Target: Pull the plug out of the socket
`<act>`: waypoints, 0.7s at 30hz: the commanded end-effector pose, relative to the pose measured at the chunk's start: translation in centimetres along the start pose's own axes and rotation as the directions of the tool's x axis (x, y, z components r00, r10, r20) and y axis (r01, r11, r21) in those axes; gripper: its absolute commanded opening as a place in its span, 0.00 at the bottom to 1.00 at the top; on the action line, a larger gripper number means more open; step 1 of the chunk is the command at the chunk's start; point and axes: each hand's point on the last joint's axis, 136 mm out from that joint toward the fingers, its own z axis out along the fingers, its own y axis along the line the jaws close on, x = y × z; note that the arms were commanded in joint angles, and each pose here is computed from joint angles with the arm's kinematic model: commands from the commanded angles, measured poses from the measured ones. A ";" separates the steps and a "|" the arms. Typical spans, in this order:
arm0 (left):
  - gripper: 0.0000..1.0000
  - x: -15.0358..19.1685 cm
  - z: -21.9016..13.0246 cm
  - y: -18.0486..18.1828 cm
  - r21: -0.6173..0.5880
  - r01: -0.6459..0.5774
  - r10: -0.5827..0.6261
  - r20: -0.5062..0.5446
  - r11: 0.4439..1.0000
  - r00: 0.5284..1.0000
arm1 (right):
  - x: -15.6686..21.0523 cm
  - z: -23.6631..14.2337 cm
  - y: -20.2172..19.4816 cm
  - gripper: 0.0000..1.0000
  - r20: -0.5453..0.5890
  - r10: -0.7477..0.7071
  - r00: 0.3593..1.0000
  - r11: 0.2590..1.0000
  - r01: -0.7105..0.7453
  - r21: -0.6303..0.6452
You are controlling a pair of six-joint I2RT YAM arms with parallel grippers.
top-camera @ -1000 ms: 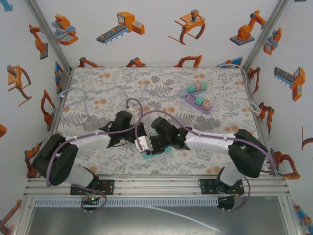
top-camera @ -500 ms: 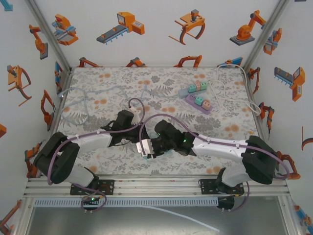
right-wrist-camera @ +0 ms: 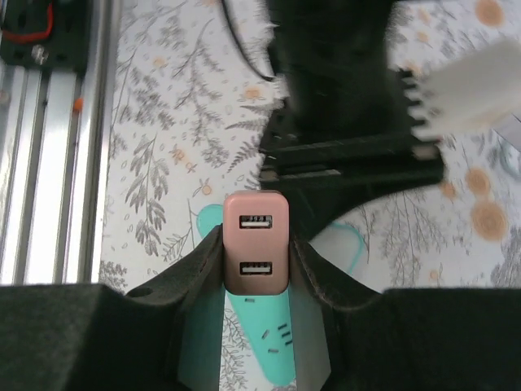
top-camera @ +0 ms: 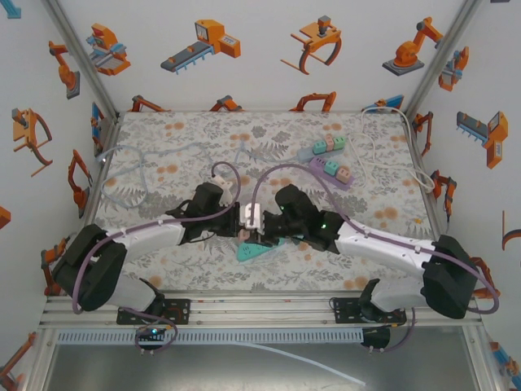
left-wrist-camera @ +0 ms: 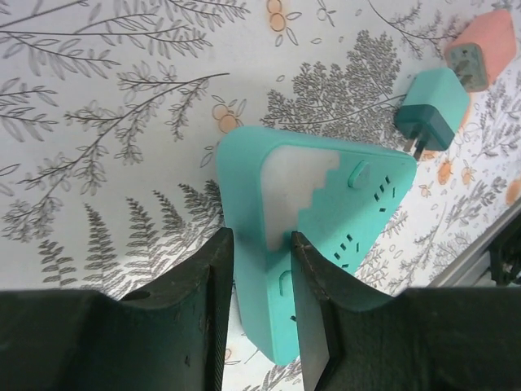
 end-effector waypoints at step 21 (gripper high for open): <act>0.73 -5.2 -8.8 -8.3 0.271 -0.256 0.198 0.224 0.928 0.954 | 13.3 -13.9 -8.2 0.19 0.377 0.869 0.321 0.129 -0.881 0.454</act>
